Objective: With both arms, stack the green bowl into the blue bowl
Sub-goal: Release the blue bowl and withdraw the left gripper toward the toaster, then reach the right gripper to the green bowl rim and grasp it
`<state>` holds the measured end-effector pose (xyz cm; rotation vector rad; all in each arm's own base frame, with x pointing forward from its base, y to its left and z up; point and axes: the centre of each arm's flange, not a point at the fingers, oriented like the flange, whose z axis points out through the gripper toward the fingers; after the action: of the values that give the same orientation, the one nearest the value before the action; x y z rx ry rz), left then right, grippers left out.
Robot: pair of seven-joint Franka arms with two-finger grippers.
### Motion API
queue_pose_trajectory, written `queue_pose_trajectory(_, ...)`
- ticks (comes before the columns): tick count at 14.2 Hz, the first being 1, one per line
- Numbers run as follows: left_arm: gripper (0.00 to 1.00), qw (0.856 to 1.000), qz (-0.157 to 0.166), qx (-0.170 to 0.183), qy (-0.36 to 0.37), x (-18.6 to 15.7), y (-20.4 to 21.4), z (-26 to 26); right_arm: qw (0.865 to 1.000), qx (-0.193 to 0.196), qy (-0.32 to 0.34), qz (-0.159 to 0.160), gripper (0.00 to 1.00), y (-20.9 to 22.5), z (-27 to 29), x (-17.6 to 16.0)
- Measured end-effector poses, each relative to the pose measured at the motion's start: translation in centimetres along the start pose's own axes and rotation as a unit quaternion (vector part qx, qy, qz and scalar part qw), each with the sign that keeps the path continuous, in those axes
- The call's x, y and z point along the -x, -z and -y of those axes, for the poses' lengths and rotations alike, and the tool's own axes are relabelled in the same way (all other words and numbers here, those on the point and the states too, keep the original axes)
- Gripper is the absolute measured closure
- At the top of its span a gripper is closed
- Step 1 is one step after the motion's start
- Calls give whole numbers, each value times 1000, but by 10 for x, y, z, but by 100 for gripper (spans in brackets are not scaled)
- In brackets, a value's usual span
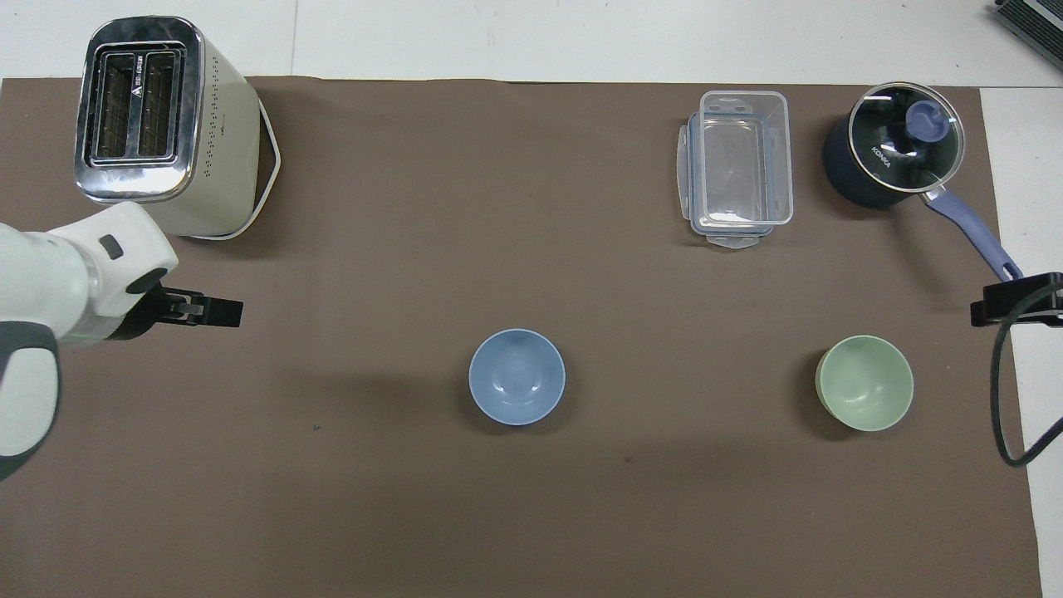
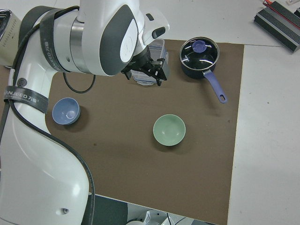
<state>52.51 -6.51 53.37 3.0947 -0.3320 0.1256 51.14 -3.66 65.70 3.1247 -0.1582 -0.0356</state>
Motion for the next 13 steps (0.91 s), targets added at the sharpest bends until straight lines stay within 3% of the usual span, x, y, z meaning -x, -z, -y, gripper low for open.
queue_pose_trajectory(5, 0, 1000, -10, -3, -12, -15, 83, 17, 1000, 0, 21, -13, 0, -37, -2, -14)
queue_pose_trajectory(9, 0, 1000, 13, -3, -8, -35, 107, 24, 998, 0, 62, 2, 0, -105, -9, -28)
queue_pose_trajectory(13, 0, 1000, 17, -3, -5, -42, 111, 30, 995, -1, 93, 17, 0, -194, -62, -44)
